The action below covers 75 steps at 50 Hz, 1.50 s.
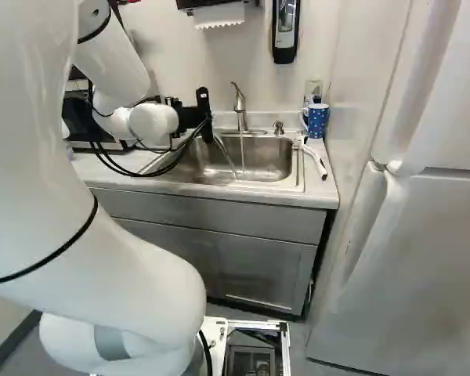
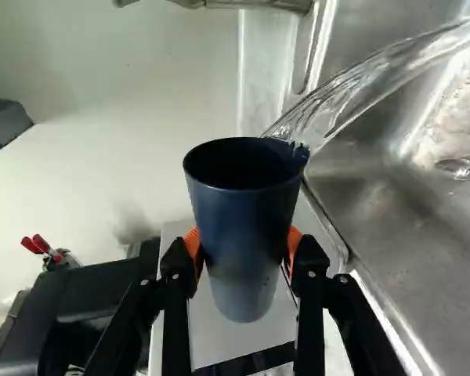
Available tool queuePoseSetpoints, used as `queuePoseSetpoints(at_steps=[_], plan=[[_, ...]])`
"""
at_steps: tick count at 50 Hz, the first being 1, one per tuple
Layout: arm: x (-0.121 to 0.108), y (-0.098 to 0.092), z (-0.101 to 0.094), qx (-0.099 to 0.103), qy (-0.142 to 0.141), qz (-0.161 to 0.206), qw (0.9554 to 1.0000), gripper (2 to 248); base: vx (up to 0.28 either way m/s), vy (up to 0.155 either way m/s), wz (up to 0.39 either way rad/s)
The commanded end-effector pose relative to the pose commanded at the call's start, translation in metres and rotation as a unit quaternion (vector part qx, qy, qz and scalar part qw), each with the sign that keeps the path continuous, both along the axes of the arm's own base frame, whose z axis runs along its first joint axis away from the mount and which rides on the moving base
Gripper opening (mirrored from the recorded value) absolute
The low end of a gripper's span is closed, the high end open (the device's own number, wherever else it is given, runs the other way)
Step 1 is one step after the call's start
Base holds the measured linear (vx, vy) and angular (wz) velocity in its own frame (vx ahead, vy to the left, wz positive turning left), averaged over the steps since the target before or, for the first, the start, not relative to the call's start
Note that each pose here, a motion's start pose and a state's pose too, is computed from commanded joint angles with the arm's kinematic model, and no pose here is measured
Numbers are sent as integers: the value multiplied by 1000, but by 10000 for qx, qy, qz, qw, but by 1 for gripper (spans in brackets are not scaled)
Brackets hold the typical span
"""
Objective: Rinse the cup and place it in the tray
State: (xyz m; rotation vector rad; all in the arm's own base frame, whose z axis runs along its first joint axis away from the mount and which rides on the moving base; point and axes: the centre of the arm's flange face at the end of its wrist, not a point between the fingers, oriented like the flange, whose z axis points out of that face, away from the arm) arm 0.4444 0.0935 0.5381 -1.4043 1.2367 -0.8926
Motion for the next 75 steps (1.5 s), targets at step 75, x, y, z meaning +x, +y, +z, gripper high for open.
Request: queuePoseSetpoints(at_steps=[75], plan=[[0,0,0,2287,511,-496,9709,122,0,0,0]])
